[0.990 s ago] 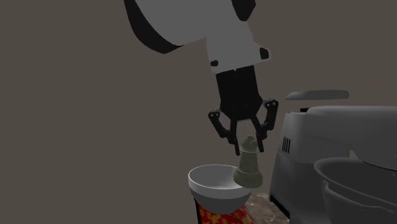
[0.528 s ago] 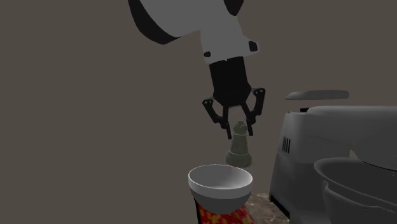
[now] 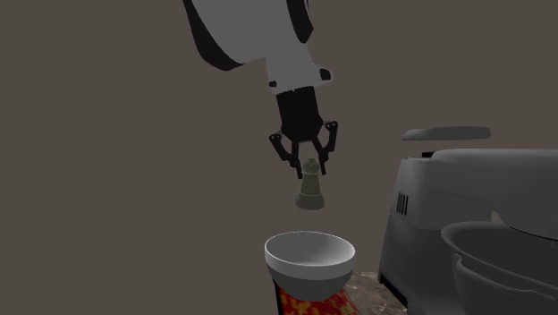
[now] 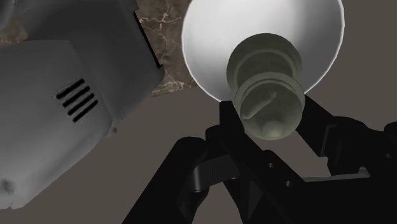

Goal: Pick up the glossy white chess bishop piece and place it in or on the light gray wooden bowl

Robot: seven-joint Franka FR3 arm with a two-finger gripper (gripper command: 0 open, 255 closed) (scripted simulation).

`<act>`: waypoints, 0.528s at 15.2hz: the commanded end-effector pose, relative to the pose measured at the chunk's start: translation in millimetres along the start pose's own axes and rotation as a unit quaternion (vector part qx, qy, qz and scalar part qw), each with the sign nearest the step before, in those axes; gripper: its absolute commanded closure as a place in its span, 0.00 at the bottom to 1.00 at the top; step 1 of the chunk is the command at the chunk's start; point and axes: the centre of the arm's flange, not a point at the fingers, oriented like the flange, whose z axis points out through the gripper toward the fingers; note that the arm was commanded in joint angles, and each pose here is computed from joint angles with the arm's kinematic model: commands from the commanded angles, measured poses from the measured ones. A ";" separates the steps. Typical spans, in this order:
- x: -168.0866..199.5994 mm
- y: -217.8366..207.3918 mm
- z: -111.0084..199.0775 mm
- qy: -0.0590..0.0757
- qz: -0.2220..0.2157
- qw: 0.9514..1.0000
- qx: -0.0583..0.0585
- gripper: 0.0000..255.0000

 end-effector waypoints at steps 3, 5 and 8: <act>6.4 -6.6 14.6 0.000 0.000 1.000 0.000 1.00; 4.9 -8.7 24.8 0.000 0.000 1.000 0.000 1.00; 2.8 -11.9 40.2 0.000 0.000 1.000 0.000 1.00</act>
